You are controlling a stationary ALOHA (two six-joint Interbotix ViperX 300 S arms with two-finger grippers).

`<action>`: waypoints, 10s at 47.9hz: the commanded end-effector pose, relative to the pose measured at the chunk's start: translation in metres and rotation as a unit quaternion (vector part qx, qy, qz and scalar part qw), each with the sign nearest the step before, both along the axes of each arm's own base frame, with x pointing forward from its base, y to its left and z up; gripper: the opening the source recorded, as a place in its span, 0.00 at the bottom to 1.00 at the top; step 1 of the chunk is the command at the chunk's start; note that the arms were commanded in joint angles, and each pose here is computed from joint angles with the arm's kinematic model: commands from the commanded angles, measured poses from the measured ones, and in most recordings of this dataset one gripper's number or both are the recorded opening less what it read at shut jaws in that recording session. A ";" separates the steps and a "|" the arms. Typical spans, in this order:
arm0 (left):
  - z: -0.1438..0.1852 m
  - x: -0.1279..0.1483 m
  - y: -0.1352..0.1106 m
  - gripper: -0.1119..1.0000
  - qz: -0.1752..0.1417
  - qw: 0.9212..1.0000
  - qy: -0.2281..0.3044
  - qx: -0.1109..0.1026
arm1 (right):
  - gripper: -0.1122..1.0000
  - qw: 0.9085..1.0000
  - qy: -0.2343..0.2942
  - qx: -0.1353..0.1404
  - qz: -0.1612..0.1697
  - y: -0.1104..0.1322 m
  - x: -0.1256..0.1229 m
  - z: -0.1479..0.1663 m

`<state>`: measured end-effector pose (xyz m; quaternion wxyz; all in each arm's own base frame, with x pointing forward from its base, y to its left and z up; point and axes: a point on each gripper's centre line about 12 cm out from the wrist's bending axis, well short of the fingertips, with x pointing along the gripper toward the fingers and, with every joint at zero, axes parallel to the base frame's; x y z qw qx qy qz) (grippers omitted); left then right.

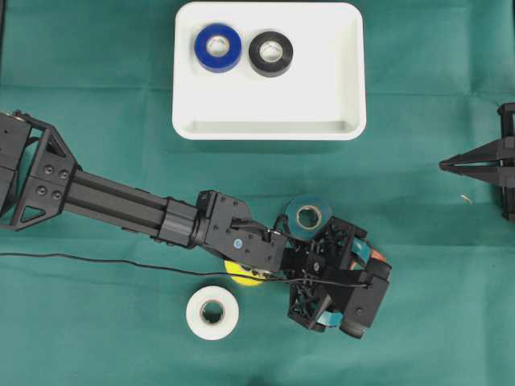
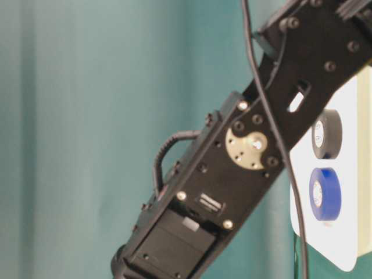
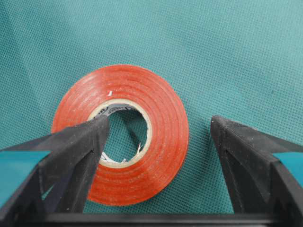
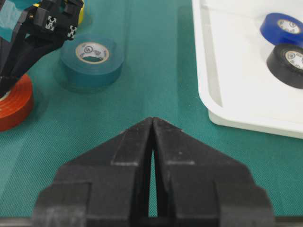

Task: Put the tape into the white case with the left arm.
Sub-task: 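Lower the left gripper and close it on the red tape's rim, then lift the red tape and carry it into the white case, then open the left gripper to release the red tape beside the black one, then withdraw the open left gripper and move it toward the white tape roll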

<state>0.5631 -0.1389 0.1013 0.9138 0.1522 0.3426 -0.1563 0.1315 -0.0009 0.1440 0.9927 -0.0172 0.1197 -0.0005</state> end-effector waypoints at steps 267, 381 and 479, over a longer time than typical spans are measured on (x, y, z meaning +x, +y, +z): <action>0.104 -0.084 0.208 0.83 0.212 0.977 -0.026 -0.025 | 0.02 1.000 -0.005 -0.023 0.009 0.001 0.002 0.004; 0.110 -0.221 0.094 0.83 0.091 0.986 -0.118 -0.069 | 0.02 1.000 -0.004 -0.023 0.009 0.001 0.002 0.003; 0.092 -0.270 0.025 0.83 -0.027 0.993 -0.089 -0.074 | 0.02 1.000 -0.005 -0.023 0.009 0.001 0.002 0.004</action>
